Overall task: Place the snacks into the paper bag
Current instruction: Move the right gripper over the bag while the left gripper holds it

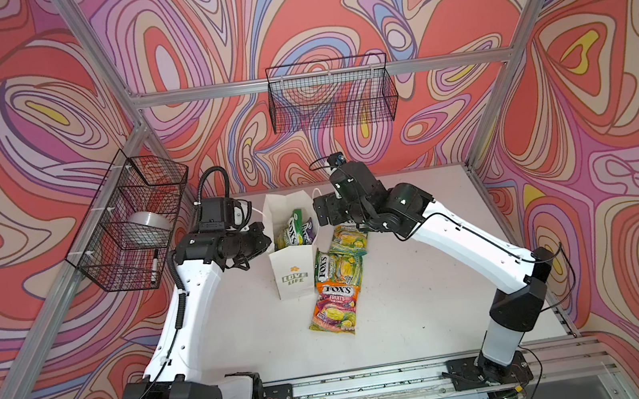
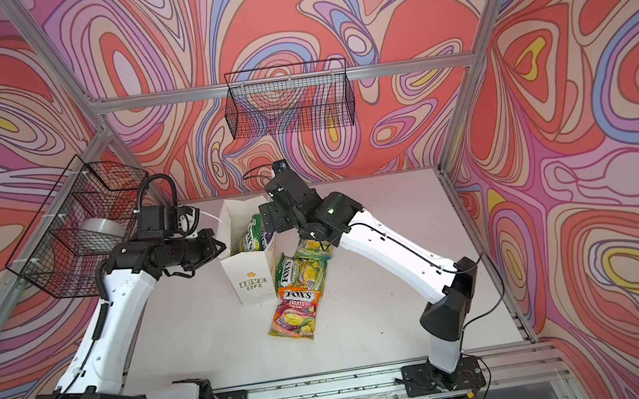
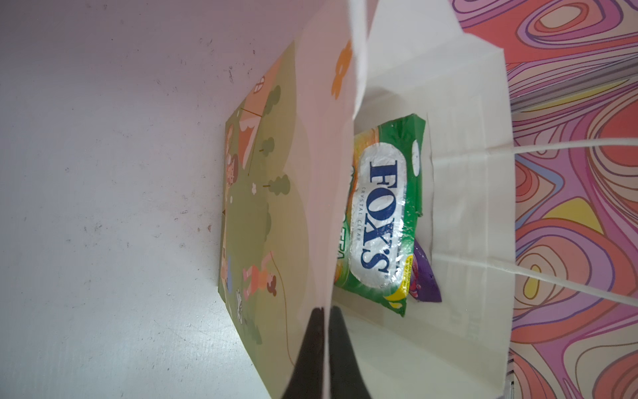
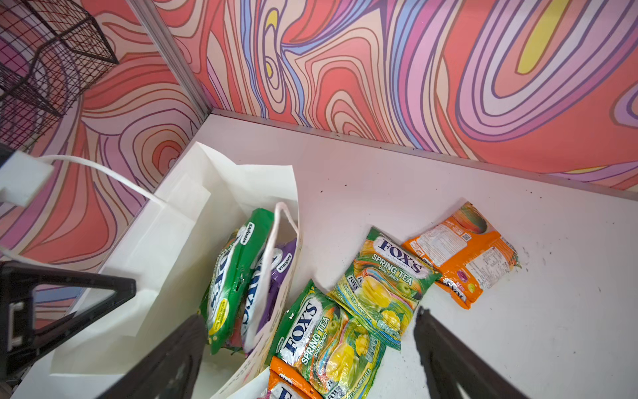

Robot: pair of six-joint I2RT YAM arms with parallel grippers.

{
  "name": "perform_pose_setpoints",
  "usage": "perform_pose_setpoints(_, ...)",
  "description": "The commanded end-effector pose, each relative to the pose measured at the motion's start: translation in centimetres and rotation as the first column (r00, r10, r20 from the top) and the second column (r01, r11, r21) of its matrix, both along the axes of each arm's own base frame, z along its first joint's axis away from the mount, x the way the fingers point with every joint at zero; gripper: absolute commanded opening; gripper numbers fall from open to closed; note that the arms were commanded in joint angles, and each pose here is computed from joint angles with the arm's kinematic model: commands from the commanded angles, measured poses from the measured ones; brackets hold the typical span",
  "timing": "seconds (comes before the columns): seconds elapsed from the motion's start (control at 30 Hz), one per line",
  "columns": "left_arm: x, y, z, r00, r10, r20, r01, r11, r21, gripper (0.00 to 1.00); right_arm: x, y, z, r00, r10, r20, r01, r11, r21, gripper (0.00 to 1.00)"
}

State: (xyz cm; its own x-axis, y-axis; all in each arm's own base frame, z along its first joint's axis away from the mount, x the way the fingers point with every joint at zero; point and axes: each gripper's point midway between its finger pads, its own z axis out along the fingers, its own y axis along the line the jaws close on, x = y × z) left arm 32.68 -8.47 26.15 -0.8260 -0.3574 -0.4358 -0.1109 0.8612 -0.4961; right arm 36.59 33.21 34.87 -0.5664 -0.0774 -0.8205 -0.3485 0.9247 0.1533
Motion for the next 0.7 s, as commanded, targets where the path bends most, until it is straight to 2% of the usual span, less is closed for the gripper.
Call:
perform_pose_setpoints(0.0,0.0,-0.1,1.2,0.999,-0.004,0.048,0.005,1.000,-0.014,0.00,0.4,1.0,-1.5,0.998,0.027,-0.049,-0.025,0.999,0.038,0.98)
perform_pose_setpoints(0.2,0.1,-0.1,1.1,0.999,-0.004,0.046,0.005,1.000,-0.014,0.00,1.2,2.8,-3.6,0.994,0.058,-0.095,-0.053,0.997,0.055,0.98)
perform_pose_setpoints(0.33,0.0,-0.1,1.3,0.999,-0.005,0.049,0.006,1.000,-0.015,0.00,1.8,3.7,-4.4,0.991,0.070,-0.113,-0.064,0.996,0.060,0.86)
perform_pose_setpoints(0.4,0.0,-0.1,1.3,0.999,-0.004,0.051,0.005,1.000,-0.015,0.00,1.8,4.2,-4.6,0.989,0.084,-0.118,-0.076,0.995,0.069,0.70)
perform_pose_setpoints(0.57,0.0,0.0,1.3,0.999,-0.003,0.052,0.003,1.000,-0.011,0.00,1.9,5.3,-4.1,0.986,0.125,-0.108,-0.115,0.988,0.099,0.05)
perform_pose_setpoints(0.6,0.0,0.0,1.4,0.999,-0.002,0.054,0.003,1.000,-0.010,0.00,1.9,5.4,-3.9,0.986,0.131,-0.103,-0.121,0.987,0.103,0.00)
perform_pose_setpoints(0.67,-0.1,0.1,1.4,0.999,-0.001,0.054,0.001,1.000,-0.004,0.00,1.9,5.8,-3.3,0.985,0.147,-0.094,-0.136,0.984,0.115,0.00)
